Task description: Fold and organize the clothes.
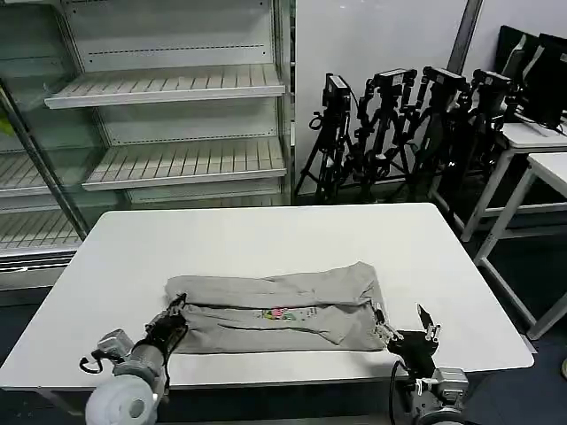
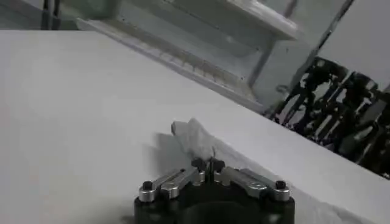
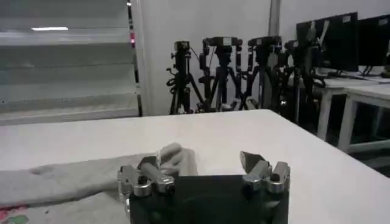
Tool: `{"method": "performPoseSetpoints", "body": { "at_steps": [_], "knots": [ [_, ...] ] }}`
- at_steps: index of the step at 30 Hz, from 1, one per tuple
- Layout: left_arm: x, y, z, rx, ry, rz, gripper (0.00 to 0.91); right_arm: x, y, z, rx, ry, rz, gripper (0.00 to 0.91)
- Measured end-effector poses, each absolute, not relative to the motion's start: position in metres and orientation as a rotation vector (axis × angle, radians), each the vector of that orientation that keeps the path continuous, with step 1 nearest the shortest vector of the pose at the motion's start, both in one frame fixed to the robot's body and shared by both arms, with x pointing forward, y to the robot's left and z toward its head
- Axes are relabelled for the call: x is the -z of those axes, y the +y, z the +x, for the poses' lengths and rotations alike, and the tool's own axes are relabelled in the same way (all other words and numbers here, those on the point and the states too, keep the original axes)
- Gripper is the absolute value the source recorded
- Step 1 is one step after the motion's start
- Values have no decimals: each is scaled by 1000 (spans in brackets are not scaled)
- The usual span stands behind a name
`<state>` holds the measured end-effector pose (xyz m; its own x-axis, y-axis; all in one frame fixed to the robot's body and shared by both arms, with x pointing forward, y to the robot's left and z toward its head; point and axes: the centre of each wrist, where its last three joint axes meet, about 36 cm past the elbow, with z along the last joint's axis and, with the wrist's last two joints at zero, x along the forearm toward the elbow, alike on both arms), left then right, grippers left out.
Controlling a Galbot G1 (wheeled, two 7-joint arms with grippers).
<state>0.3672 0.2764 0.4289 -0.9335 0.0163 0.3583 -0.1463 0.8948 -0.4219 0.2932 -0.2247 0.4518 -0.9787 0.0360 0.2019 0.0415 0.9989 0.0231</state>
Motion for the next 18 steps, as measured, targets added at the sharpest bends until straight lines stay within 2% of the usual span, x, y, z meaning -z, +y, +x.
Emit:
{"method": "performPoseSetpoints", "body": {
  "at_steps": [9,18],
  "knots": [
    [-447,339,371,-681,-2720,201,40,-453,-226,295,41,-2942,-52,907],
    [-481,378,375,-773,-2737,231,40,-450,-225,295,39,-2928,-51,907]
  ]
}}
